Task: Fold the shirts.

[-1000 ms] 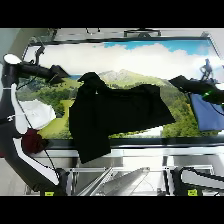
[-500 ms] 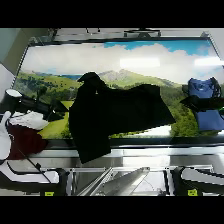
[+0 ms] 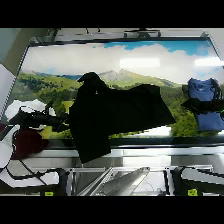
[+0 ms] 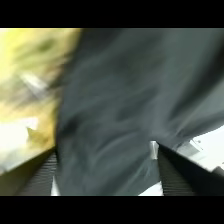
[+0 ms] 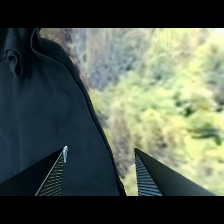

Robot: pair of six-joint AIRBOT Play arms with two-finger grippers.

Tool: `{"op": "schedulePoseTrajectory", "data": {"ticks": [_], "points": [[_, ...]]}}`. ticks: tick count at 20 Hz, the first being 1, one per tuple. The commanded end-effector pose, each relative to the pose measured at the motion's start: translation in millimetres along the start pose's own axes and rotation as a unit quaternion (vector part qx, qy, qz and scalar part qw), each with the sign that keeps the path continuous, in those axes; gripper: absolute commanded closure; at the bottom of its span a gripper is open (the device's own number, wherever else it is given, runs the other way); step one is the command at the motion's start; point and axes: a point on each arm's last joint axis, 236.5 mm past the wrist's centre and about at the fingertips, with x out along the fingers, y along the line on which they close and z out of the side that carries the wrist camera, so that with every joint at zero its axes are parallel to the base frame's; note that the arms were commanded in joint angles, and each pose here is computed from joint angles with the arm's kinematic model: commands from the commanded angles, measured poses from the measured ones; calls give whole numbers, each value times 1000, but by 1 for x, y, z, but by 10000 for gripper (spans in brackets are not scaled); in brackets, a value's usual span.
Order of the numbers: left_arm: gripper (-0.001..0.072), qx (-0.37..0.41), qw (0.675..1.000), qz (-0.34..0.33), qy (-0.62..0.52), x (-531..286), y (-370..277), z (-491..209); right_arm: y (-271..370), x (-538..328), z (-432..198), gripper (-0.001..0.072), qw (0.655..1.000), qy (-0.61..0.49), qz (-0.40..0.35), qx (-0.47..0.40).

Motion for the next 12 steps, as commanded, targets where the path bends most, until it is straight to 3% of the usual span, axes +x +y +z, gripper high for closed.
{"op": "schedulePoseTrajectory", "data": {"ticks": [1, 2, 3, 6, 12], "points": [[514, 65, 998, -19, -6, 16, -26, 1, 1, 1, -10, 214, 1000, 20, 6, -11], [636, 80, 997, -22, 1, 15, -33, 0, -1, 1, -14, 214, 999, 29, 1, -15], [681, 91, 996, -24, 5, 13, -39, 0, -5, 0, -17, 214, 999, 36, -8, -20], [682, 106, 994, -31, 3, 0, -49, 8, -19, -1, -29, 214, 997, 63, -34, -33], [682, 90, 995, -40, -7, -13, -43, 13, -17, 39, -71, 215, 989, 144, 14, 2]]}}
